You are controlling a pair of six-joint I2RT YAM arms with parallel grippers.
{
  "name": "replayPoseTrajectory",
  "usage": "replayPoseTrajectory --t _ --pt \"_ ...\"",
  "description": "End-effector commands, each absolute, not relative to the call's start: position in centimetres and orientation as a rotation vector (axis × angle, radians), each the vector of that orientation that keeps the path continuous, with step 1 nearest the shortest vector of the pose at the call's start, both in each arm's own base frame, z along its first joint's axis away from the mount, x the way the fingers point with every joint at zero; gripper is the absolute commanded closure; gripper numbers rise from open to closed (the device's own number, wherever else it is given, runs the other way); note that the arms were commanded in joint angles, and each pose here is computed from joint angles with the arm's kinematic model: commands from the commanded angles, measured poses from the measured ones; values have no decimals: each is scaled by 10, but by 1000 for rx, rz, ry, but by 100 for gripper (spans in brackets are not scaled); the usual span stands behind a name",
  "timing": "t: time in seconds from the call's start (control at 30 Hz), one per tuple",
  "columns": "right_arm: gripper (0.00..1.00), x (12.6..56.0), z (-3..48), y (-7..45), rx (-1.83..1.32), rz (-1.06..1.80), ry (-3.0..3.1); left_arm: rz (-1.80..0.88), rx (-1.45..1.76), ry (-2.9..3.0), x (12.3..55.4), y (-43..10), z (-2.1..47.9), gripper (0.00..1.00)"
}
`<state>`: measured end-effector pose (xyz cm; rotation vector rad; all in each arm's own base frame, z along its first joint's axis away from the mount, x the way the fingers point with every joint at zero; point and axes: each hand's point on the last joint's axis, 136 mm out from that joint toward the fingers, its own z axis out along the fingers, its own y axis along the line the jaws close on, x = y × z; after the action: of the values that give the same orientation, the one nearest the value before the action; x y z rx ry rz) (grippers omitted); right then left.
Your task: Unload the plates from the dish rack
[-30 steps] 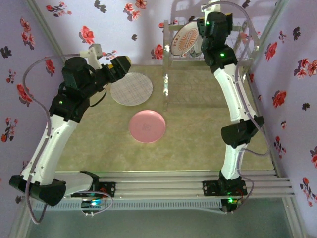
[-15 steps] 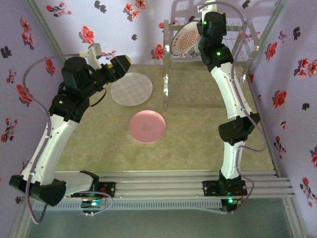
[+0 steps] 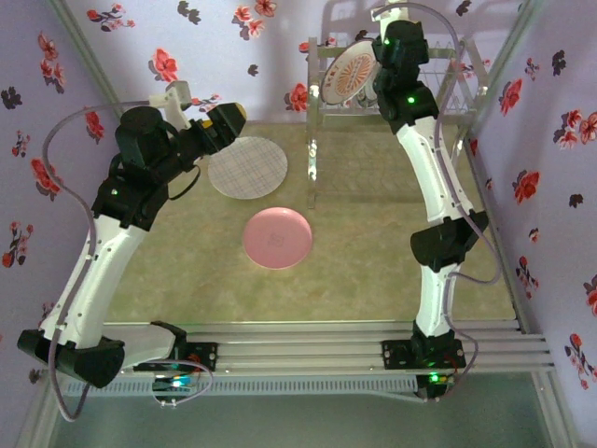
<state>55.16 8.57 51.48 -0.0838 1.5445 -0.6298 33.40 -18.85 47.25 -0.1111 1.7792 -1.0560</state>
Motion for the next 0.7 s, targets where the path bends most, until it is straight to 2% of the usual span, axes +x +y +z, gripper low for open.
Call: replayPoseTrajectory --t 0.0,0.67 --pt "86 546 540 91 -34 -635 1459 -1080 -102 1731 336 -188 485 14" --pt "92 536 563 105 -121 -771 1369 -1094 -109 1731 336 -189 483 14"
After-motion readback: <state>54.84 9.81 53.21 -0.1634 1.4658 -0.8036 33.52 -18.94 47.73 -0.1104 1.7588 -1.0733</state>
